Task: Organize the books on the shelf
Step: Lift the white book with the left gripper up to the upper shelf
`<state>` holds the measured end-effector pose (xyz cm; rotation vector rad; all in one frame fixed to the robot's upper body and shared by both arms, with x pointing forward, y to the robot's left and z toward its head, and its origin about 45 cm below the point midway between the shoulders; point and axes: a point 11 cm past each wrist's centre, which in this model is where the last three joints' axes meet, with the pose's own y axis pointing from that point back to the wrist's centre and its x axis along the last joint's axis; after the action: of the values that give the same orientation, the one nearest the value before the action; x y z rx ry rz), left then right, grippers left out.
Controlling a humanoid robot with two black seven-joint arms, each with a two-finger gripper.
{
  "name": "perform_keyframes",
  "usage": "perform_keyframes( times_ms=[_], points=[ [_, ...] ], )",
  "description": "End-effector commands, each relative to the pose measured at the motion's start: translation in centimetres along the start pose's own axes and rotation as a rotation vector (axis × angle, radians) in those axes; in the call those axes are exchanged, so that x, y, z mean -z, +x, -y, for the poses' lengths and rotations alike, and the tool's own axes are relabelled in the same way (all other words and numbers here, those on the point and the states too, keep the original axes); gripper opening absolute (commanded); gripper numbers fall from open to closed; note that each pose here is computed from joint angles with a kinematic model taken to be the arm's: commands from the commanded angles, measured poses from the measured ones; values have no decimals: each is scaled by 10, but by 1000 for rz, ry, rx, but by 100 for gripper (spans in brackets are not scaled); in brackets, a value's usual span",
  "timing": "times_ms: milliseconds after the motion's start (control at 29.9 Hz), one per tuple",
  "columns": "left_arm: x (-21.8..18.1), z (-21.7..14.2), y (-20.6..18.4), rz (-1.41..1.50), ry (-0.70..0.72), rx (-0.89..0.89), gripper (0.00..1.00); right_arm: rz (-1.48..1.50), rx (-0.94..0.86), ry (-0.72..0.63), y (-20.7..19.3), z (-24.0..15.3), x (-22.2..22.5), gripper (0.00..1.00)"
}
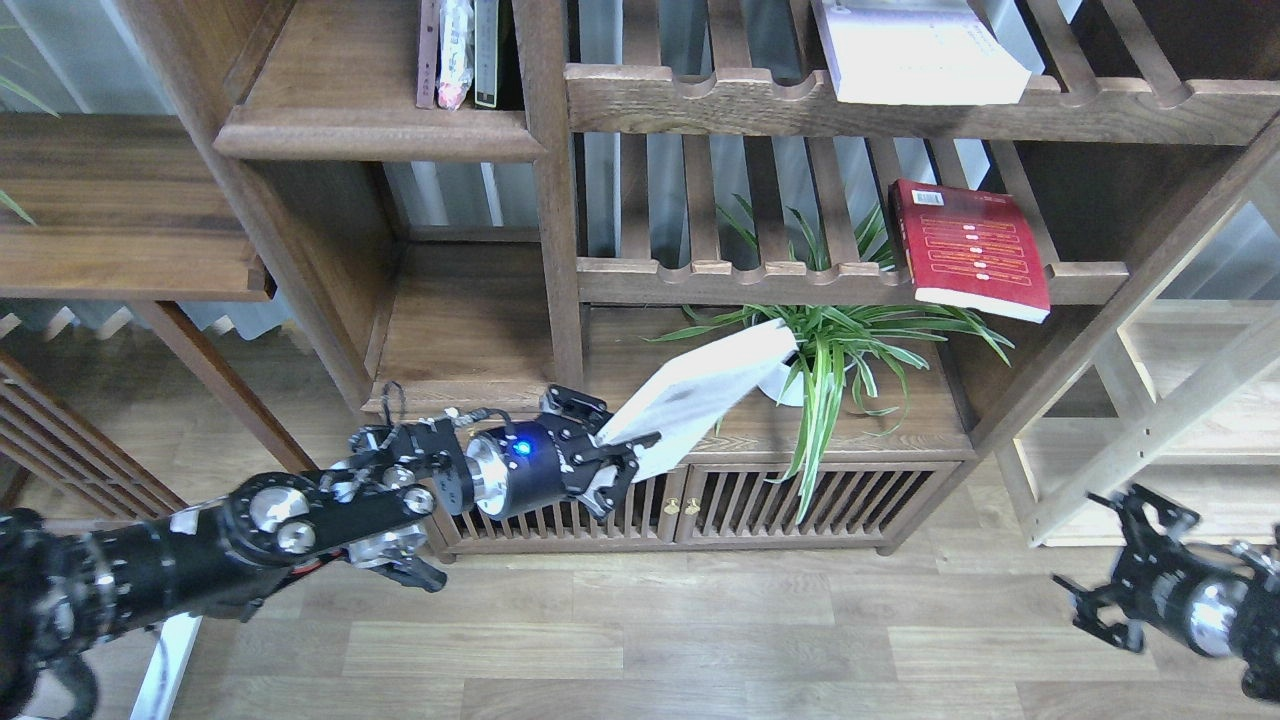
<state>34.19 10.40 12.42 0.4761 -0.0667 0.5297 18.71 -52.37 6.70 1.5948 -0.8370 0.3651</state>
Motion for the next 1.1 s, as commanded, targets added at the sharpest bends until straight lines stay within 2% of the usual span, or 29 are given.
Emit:
perform_keyframes(
  times_ms=[0,301,602,836,1070],
  points=[
    [-8,-24,21,-4,-24,-32,0,12,-3,-66,-8,-8,-22,100],
    [-37,-96,68,16,-84,-105,0,30,-19,-152,-19,-15,-47,100],
    [-62,-179,104,-9,-109,-167,0,35,-33,-167,-28,-4,-46,100],
    [-98,-243,143,-30,-170,-240,0,27,-40,-153,-32,8,-38,100],
    [-127,-282,162,-21,-207,-273,0,20,-49,-134,-33,20,-28,100]
  ],
)
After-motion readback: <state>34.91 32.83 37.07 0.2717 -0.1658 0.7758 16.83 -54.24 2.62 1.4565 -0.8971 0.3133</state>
